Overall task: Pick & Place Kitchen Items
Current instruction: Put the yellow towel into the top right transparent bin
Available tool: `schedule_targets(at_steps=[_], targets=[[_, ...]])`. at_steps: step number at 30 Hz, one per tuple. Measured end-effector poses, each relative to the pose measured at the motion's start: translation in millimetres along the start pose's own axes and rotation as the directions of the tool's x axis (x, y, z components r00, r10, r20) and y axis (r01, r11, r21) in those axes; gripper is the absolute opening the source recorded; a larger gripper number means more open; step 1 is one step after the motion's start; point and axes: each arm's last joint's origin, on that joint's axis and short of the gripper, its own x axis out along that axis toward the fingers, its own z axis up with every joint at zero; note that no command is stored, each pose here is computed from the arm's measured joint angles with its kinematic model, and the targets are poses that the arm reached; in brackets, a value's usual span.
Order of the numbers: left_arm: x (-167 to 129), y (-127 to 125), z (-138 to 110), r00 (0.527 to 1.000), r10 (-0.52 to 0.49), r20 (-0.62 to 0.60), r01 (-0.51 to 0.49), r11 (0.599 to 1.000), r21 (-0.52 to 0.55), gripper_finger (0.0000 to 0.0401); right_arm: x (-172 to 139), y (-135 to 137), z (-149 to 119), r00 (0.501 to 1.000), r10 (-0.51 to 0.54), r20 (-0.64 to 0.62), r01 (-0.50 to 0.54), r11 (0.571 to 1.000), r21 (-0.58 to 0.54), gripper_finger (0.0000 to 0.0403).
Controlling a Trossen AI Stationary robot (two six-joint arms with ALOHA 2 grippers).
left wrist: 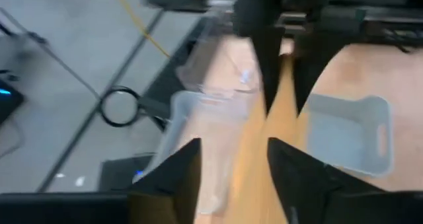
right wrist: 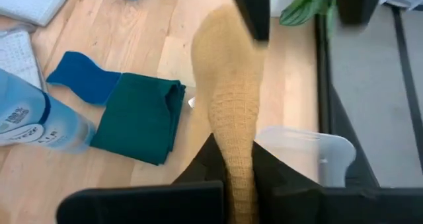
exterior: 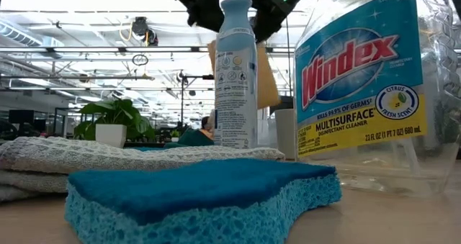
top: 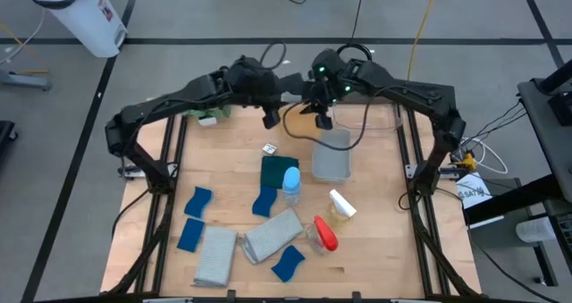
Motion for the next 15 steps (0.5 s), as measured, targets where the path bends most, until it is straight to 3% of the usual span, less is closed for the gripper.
schedule_targets(at_steps=[4,8,12,15], targets=[[-18.4,3.0,5.5,0.996,0.077,0.036,-0.077,0.997,-0.006,0.022,-23.5,-4.2,-2.5,0.998,-0.069,0.004,0.068,0.996,0.056,0.0002],[-24.2,4.6,5.7,0.992,0.124,0.03,-0.124,0.992,-0.011,0.024,-52.7,-4.6,-7.2,0.973,-0.222,-0.054,0.228,0.96,0.161,0.0002],[-23.8,5.7,5.4,0.989,0.147,0.025,-0.146,0.989,-0.012,0.0245,-79.2,-0.1,-18.4,0.895,-0.423,-0.142,0.446,0.841,0.306,0.0001],[-20.7,5.5,5.0,0.989,0.143,0.021,-0.143,0.99,-0.011,0.0245,-92.6,10.3,-34.7,0.789,-0.562,-0.247,0.613,0.706,0.355,0.0001]])
